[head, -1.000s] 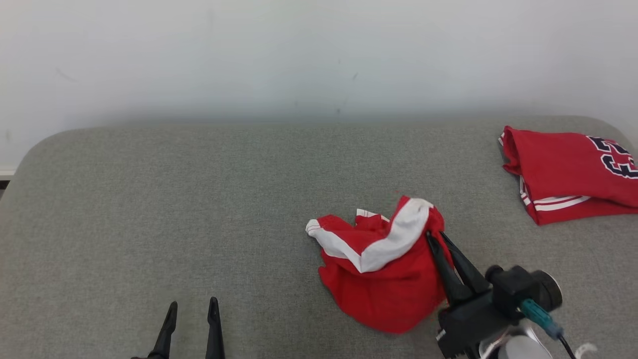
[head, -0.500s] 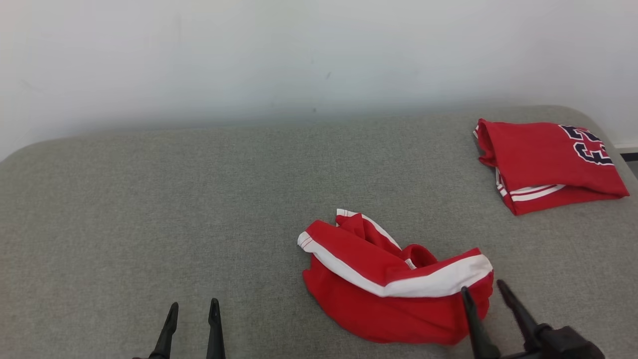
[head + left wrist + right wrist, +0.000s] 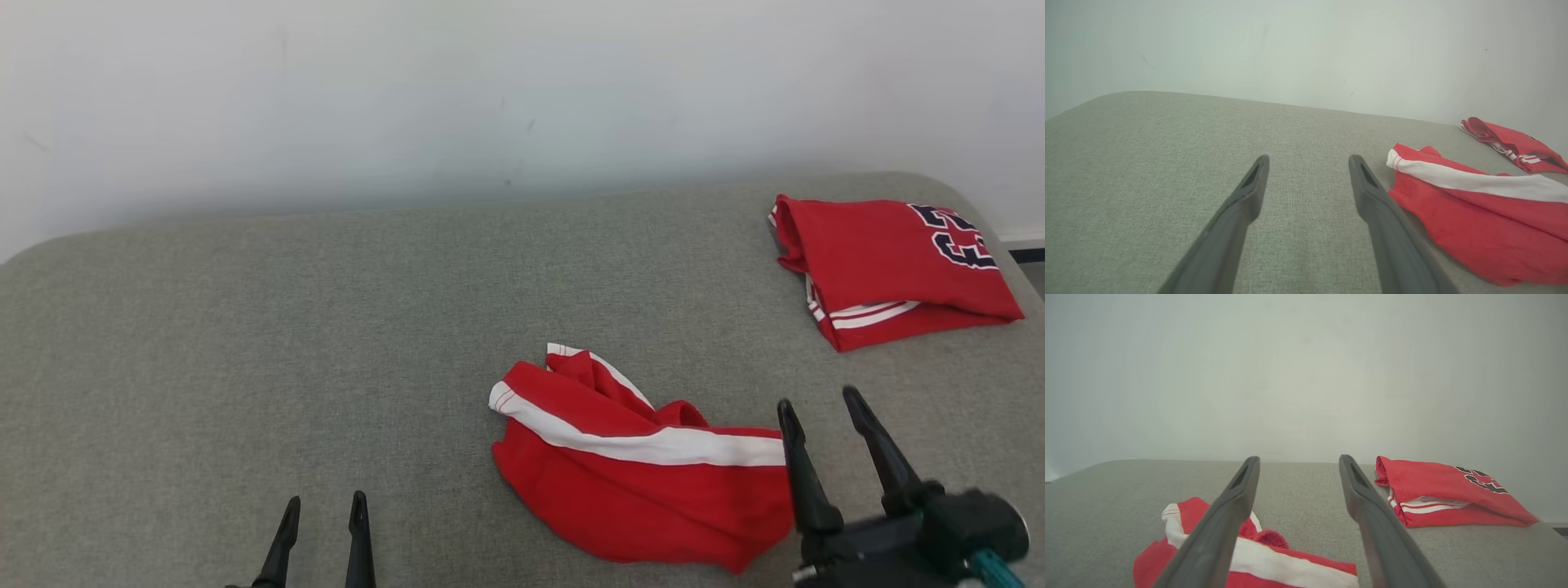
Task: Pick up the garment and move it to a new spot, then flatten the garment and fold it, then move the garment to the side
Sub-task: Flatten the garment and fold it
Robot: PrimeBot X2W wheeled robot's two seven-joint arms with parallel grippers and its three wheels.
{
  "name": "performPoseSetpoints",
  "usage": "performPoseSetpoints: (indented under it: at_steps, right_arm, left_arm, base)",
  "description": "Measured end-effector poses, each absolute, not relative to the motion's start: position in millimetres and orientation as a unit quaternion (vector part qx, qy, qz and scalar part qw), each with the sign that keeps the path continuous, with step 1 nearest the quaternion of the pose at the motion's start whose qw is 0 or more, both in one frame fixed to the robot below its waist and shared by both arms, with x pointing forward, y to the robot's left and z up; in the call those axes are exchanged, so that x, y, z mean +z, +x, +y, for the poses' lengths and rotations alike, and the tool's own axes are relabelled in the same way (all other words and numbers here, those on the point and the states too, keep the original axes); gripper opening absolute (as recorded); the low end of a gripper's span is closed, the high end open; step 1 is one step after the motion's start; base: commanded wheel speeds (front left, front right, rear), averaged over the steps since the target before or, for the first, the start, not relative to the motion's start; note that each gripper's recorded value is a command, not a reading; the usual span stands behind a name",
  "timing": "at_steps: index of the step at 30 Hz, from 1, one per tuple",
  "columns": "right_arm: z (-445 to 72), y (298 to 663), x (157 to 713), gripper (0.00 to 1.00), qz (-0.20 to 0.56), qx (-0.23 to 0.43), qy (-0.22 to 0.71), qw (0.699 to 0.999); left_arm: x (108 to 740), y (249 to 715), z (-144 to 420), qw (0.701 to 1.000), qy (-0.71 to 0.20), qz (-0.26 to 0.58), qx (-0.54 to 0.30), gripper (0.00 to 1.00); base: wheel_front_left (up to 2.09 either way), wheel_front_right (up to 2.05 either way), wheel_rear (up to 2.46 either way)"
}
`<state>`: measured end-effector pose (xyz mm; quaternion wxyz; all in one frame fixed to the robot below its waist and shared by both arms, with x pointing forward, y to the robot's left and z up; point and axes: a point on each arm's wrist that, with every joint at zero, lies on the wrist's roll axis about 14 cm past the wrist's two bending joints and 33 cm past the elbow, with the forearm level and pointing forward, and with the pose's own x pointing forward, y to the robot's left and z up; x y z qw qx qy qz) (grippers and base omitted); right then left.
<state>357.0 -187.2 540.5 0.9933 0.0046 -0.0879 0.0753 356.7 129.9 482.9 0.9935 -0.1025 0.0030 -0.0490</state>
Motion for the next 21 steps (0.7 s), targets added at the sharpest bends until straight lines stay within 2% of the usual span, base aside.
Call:
performPoseSetpoints:
  at_steps: [5, 10, 14, 15, 17, 21]
  right_arm:
    - [-175.0, 392.7, 558.7, 1.0, -0.108, 0.106, -0.012, 0.988]
    - [-166.2, 421.9, 549.5, 1.0, -0.076, 0.13, -0.035, 0.988]
    - [-148.3, 449.8, 523.7, 1.0, 0.002, 0.162, -0.057, 0.985]
    - [-148.3, 449.8, 523.7, 1.0, 0.002, 0.162, -0.057, 0.985]
    - [-141.4, 457.8, 503.2, 1.0, 0.06, 0.175, -0.064, 0.981]
    - [-138.3, 461.1, 484.5, 1.0, 0.117, 0.183, -0.072, 0.973]
  left_arm:
    - [483.6, 355.9, 134.5, 0.994, -0.103, 0.001, -0.043, 1.0]
    - [482.4, 353.6, 142.0, 0.994, -0.102, 0.002, -0.031, 1.0]
    - [479.6, 347.9, 152.2, 0.995, -0.102, 0.005, -0.014, 1.0]
    - [479.6, 347.9, 152.2, 0.995, -0.102, 0.005, -0.014, 1.0]
    - [479.4, 344.4, 159.0, 0.994, -0.105, 0.005, -0.001, 1.0]
    - [479.7, 341.3, 164.1, 0.994, -0.105, 0.004, 0.008, 1.0]
  base:
    - [0.0, 0.0, 0.0]
    - [0.0, 0.0, 0.0]
    - [0.0, 0.0, 0.0]
    - [0.0, 0.0, 0.0]
    - [0.0, 0.0, 0.0]
    - [0.0, 0.0, 0.0]
